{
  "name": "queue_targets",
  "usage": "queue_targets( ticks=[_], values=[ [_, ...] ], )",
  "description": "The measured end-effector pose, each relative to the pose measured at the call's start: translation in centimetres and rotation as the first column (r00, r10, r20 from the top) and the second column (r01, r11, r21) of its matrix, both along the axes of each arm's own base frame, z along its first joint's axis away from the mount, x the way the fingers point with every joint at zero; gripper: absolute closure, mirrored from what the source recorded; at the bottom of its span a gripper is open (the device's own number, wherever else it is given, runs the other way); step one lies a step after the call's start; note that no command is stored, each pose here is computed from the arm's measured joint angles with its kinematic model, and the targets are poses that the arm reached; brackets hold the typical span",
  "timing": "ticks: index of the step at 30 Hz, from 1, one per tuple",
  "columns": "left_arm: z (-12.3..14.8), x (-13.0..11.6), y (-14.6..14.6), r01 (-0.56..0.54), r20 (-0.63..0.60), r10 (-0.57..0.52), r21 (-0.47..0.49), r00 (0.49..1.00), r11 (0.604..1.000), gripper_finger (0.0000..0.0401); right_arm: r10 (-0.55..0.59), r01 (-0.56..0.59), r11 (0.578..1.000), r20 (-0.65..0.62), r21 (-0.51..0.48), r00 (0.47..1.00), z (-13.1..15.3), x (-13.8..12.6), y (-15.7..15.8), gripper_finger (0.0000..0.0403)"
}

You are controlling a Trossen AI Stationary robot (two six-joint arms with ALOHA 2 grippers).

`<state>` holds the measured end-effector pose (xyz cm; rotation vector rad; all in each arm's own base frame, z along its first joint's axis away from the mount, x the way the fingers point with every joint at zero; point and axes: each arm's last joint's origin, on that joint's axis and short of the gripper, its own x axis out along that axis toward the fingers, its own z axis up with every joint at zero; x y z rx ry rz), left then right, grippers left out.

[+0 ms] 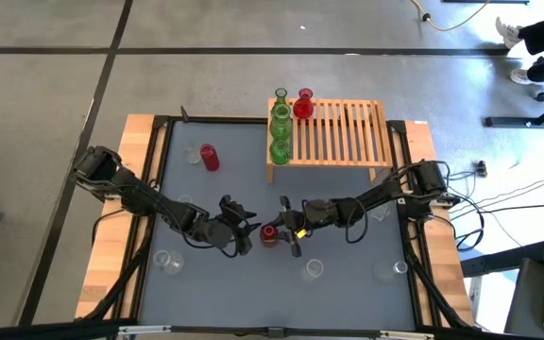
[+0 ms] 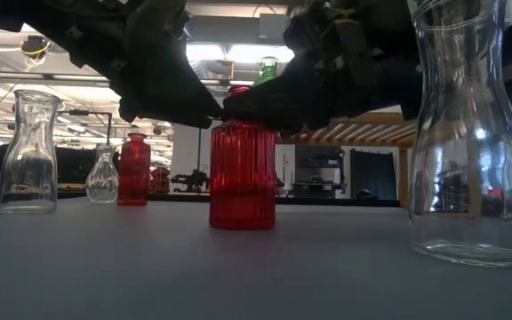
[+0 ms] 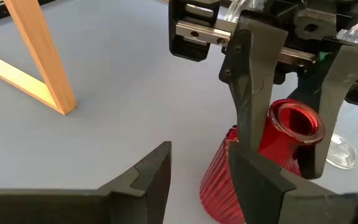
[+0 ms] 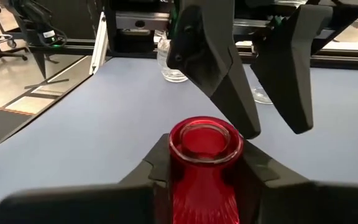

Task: Sort vases onto shelf
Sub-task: Put the bottom red vase on the shelf, aligned with the other red vase

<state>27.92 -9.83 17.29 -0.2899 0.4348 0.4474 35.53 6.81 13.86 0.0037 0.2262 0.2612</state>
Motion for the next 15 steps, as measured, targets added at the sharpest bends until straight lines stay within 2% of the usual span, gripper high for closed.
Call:
queue_targets(
  ticks=[5,10,15],
  values=[
    [0.0,0.0,-0.2,0.006,0.004,-0.006,-0.002,1.000,1.000,0.0248,0.007,-0.007,1.000,-0.016,-0.022,1.000,0.9,-0.4,0.0,0.0319],
    [0.1,-0.2,-0.7,0.023,0.010,-0.023,-0.004,1.000,1.000,0.0248,0.009,-0.009,1.000,-0.016,-0.021,1.000,3.9,-1.4,-0.2,0.0290],
    [0.1,-0.3,-1.0,0.034,0.010,-0.034,-0.004,0.999,0.999,0.0248,-0.005,0.004,0.999,-0.015,-0.036,1.000,6.9,-2.9,-0.6,0.0308]
  ],
)
